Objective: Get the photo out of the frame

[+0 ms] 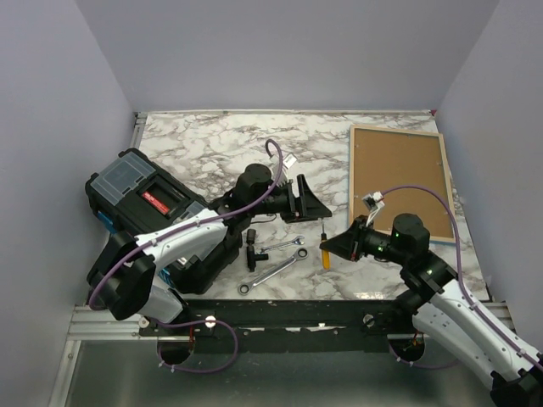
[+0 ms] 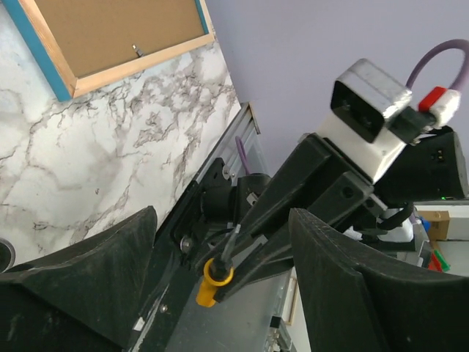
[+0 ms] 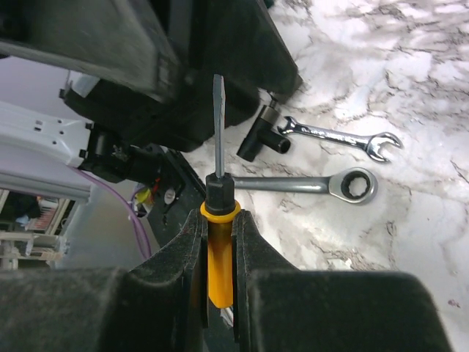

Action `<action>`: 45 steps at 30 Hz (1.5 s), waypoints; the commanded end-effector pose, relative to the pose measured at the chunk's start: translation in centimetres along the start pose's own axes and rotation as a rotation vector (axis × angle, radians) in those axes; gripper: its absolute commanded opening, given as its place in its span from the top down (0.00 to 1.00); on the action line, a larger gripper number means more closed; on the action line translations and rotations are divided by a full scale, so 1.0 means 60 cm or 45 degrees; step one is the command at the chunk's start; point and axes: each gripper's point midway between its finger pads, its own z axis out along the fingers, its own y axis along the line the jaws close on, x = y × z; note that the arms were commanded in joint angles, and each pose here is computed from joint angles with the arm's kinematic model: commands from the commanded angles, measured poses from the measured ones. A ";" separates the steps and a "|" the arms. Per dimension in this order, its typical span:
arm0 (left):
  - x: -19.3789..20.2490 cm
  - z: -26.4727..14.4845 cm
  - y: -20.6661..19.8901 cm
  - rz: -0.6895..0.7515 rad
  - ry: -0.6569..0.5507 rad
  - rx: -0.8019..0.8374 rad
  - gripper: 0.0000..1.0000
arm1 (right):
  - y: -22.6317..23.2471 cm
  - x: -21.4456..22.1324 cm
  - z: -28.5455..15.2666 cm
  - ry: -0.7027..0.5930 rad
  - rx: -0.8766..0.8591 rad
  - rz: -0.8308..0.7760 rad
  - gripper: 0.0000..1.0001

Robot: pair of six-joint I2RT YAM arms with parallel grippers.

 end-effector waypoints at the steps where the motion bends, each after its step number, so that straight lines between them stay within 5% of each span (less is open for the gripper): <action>1: -0.002 0.013 -0.018 0.046 -0.009 0.002 0.28 | 0.031 -0.015 0.002 -0.041 -0.123 -0.016 1.00; 6: 0.006 0.021 -0.028 0.080 0.011 0.011 0.42 | 0.032 -0.024 0.008 -0.049 -0.121 -0.012 1.00; 17: 0.020 0.024 -0.013 0.075 0.008 -0.038 0.92 | 0.028 -0.058 0.006 -0.141 -0.041 0.014 0.99; 19: 0.012 0.023 -0.012 0.083 -0.011 -0.066 1.00 | 0.031 -0.059 0.009 -0.126 -0.048 0.019 0.80; 22: -0.012 0.013 -0.009 0.119 -0.055 -0.209 1.00 | 0.017 -0.057 0.011 -0.092 0.021 0.024 0.32; 26: -0.068 -0.024 -0.027 0.235 -0.178 -0.327 1.00 | -0.014 -0.051 0.005 -0.053 0.185 0.067 0.00; 30: -0.108 -0.056 -0.044 0.221 -0.255 -0.269 1.00 | 0.010 -0.065 0.007 -0.081 0.118 0.146 0.00; 38: -0.150 -0.103 -0.067 -0.106 -0.358 0.122 1.00 | 0.076 -0.065 0.040 -0.050 -0.260 0.321 0.04; 41: -0.151 -0.113 -0.067 -0.172 -0.415 0.167 1.00 | 0.110 -0.099 0.029 -0.210 -0.457 0.380 0.09; 45: -0.152 -0.126 -0.054 -0.294 -0.508 0.182 1.00 | 0.106 -0.132 0.023 -0.367 -0.444 0.376 0.11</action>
